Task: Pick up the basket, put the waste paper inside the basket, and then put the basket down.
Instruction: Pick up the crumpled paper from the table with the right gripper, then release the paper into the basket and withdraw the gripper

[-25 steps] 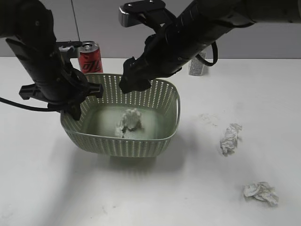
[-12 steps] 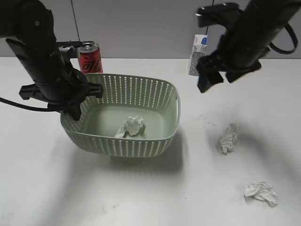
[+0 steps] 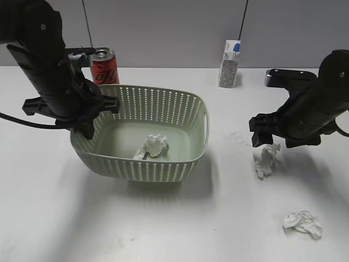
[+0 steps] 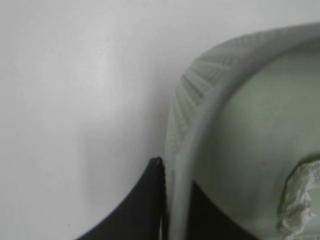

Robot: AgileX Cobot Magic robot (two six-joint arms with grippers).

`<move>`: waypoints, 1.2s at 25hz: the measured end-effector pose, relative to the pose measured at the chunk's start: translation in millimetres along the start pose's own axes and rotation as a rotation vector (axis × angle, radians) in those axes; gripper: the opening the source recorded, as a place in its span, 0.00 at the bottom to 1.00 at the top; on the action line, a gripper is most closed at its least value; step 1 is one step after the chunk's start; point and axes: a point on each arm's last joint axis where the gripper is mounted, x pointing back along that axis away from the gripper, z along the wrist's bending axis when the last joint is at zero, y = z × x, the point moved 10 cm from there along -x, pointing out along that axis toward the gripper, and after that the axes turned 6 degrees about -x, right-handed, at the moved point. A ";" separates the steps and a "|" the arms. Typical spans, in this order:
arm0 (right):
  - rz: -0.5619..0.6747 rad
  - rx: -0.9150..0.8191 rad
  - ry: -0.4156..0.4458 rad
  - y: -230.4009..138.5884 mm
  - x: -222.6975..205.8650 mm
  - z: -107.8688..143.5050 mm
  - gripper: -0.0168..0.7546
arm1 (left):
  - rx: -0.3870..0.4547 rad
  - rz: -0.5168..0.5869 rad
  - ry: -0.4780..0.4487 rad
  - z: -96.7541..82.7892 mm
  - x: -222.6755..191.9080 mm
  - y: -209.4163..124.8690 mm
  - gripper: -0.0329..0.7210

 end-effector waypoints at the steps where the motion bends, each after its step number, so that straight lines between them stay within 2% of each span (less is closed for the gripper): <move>1: 0.003 -0.005 -0.002 -1.6 -4.3 -1.1 0.79 | 0.000 0.000 0.000 0.0 0.0 0.0 0.05; 6: 0.073 -0.015 -0.034 -18.2 -25.9 -9.3 0.79 | 0.000 -0.001 0.000 0.0 0.0 0.2 0.06; 9: 0.089 -0.003 -0.042 -21.7 -27.6 -11.0 0.72 | 0.000 -0.001 0.000 0.0 0.0 0.2 0.06; 11: 0.097 0.026 -0.042 -22.9 -27.1 -11.3 0.55 | 0.000 -0.002 0.000 -0.1 0.0 0.3 0.06; 14: 0.088 0.062 -0.032 -19.2 -20.4 -8.5 0.19 | 0.000 -0.003 0.000 -0.1 0.0 0.5 0.06; 15: 0.071 0.062 -0.019 -14.4 -14.6 -5.1 0.12 | 0.000 -0.003 0.000 -0.1 0.0 0.5 0.06; 17: 0.018 0.065 0.022 0.5 1.5 6.0 0.08 | 0.000 -0.003 0.000 -0.1 0.0 0.5 0.06; 20: -0.093 0.086 0.136 30.2 39.2 36.1 0.08 | 0.000 -0.006 -0.001 -0.2 0.0 1.1 0.06; 25: -0.255 0.313 0.394 53.8 110.4 132.2 0.08 | 0.000 -0.015 -0.003 -0.5 0.0 2.9 0.06; 28: -0.299 0.434 0.467 45.8 126.1 179.0 0.08 | 0.000 -0.015 -0.003 -0.5 0.0 2.9 0.06; 30: -0.284 0.478 0.488 35.2 119.6 199.2 0.09 | 0.000 -0.015 -0.003 -0.5 0.0 2.9 0.06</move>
